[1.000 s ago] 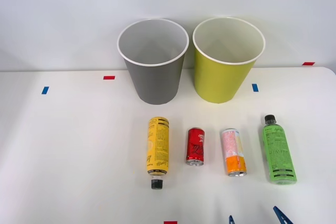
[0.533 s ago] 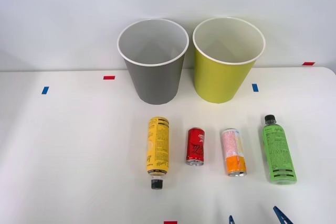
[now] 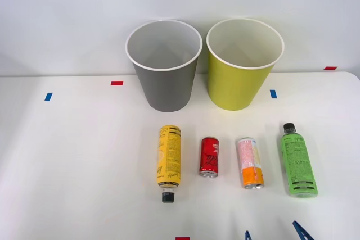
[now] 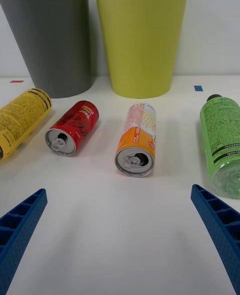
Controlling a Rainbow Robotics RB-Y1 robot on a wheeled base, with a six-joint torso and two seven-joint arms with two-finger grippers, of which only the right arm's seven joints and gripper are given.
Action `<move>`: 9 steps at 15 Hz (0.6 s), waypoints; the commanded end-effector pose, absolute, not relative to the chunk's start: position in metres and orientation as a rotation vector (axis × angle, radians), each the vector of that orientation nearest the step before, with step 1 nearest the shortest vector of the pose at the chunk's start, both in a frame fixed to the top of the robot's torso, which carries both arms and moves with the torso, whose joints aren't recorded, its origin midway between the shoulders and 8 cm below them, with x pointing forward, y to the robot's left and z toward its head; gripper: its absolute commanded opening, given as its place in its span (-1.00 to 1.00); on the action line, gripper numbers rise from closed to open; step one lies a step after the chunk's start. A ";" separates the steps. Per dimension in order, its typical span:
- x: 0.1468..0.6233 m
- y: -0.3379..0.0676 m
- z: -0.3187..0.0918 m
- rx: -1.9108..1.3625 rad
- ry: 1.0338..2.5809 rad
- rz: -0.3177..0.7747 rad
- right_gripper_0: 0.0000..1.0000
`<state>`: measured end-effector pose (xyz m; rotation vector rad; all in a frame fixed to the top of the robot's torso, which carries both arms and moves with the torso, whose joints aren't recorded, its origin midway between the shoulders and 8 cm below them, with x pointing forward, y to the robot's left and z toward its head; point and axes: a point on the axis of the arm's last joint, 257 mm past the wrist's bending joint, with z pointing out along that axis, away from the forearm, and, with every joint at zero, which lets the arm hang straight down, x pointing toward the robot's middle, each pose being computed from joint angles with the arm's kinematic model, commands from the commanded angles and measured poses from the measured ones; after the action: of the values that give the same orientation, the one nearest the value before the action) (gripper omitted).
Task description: Put cans in the gray bin, plastic bottles in the light green bin
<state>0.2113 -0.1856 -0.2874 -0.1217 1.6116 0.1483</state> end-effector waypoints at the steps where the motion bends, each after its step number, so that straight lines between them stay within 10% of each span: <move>1: 0.210 -0.187 -0.305 -0.112 1.651 0.141 1.00; 9: 0.257 -0.196 -0.263 -0.103 1.713 0.115 1.00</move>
<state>0.2453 -0.1893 -0.2773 -0.1018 1.6914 0.1261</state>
